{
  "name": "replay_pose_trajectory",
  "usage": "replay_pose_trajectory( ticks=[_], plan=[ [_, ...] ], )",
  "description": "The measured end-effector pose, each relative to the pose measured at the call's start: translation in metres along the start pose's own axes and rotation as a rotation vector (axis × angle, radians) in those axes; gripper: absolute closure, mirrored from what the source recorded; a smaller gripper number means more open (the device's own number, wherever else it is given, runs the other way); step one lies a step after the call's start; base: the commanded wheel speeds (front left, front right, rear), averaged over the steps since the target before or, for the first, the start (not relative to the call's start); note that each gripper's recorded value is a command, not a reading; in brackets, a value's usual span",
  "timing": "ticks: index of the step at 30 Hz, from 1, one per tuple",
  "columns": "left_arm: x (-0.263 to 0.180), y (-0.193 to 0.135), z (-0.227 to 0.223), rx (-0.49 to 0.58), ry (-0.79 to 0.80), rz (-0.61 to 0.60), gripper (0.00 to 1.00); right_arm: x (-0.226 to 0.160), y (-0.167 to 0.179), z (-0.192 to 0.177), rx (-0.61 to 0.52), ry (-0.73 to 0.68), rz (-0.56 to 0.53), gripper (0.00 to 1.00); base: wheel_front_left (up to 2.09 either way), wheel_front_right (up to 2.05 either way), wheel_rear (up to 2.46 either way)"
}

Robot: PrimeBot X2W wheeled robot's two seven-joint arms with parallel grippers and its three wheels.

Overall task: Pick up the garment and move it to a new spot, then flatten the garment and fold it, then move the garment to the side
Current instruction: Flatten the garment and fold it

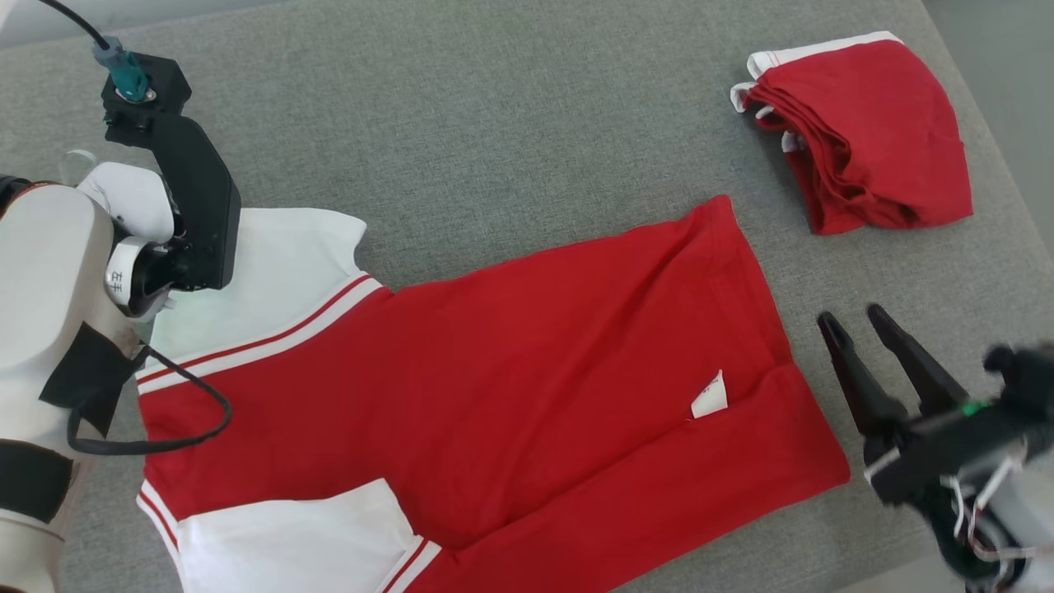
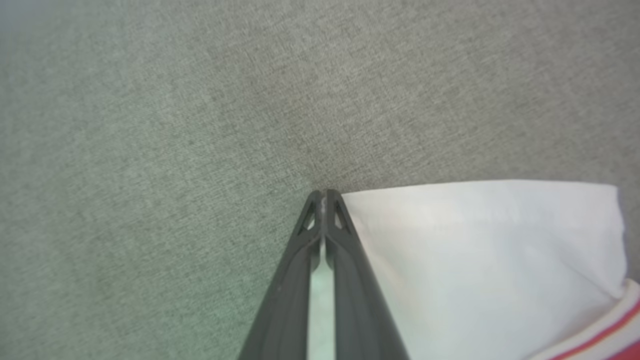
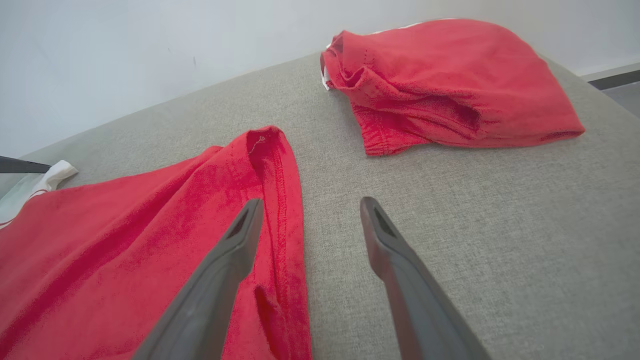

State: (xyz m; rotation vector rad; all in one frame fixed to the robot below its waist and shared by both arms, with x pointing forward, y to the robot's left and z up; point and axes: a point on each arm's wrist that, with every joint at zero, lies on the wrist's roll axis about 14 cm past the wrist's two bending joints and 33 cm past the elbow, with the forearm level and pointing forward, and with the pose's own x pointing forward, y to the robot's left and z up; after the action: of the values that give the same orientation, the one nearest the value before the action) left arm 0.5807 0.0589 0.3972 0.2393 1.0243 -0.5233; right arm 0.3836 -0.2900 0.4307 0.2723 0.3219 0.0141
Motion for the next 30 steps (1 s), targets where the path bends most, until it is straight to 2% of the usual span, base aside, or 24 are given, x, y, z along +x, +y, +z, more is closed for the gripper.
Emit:
replay_pose_trajectory(
  ticks=[5,9,12,16,22,24,25,30],
  plan=[
    [-0.006,0.001,-0.001,0.001,0.006,-0.005,1.0,0.037,0.017,0.025,0.06,0.119,0.075,0.0,0.0,0.0,0.0],
    [-0.01,0.002,0.001,0.007,-0.003,-0.004,1.0,0.058,0.022,0.022,0.151,0.314,0.094,0.0,0.0,0.0,0.0],
    [-0.011,0.001,0.002,0.01,-0.013,-0.007,1.0,0.072,0.02,0.026,0.2,0.407,0.091,0.0,0.0,0.0,0.0],
    [-0.011,0.002,0.002,0.008,-0.023,-0.009,1.0,0.09,0.024,0.027,0.288,0.48,0.101,0.0,0.0,0.0,0.0],
    [-0.012,0.004,-0.002,-0.001,-0.036,-0.008,1.0,0.103,0.027,0.01,0.338,0.575,0.093,0.0,0.0,0.0,0.0],
    [-0.013,0.006,-0.002,-0.006,-0.054,-0.009,1.0,0.11,0.032,0.009,0.341,0.579,0.101,0.59,0.0,0.0,0.0],
    [-0.014,0.007,-0.002,-0.007,-0.063,-0.007,1.0,0.112,0.035,0.009,0.34,0.581,0.106,1.0,0.0,0.0,0.0],
    [-0.02,0.014,0.005,0.001,-0.136,0.006,1.0,0.12,0.038,0.01,0.335,0.573,0.112,1.0,0.0,0.0,0.0]
  ],
)
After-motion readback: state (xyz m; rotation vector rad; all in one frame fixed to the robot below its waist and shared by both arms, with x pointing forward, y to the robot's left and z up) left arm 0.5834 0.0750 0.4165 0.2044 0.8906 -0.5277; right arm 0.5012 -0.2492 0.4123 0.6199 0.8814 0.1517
